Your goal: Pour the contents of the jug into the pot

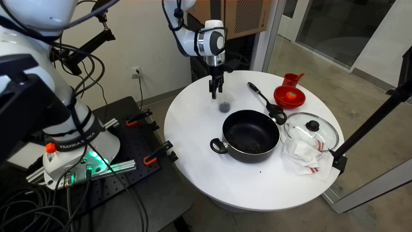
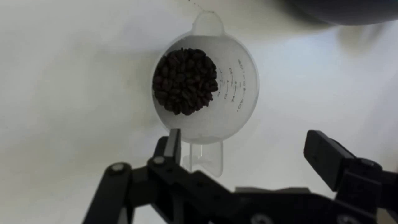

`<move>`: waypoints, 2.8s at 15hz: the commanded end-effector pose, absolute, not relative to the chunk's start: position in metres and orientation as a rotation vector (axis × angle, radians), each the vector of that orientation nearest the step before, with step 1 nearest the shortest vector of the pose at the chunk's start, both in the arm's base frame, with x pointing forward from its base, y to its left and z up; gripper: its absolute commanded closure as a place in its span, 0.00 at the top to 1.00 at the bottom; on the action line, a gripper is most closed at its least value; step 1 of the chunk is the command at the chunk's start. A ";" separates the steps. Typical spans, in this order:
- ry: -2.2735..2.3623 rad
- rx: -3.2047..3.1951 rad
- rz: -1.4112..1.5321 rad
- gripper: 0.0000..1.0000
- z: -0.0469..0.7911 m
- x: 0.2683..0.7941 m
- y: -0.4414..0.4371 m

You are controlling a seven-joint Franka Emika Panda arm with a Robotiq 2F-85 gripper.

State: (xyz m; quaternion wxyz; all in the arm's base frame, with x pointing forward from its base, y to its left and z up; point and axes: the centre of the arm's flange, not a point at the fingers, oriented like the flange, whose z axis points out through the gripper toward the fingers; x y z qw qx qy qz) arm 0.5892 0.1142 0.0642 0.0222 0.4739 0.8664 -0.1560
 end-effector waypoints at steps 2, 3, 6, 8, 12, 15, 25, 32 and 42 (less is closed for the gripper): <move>2.719 1.444 -0.492 1.00 0.048 0.592 0.118; 2.724 1.434 -0.494 1.00 0.047 0.592 0.120; 2.728 1.415 -0.494 1.00 0.046 0.591 0.126; 2.730 1.407 -0.483 1.00 0.049 0.591 0.130; 2.722 1.412 -0.449 1.00 0.057 0.596 0.134; 2.711 1.415 -0.423 1.00 0.063 0.601 0.136; 2.742 1.439 -0.465 0.98 0.046 0.603 0.126; 2.759 1.462 -0.479 0.53 0.035 0.602 0.112; 2.766 1.463 -0.450 0.07 0.048 0.608 0.114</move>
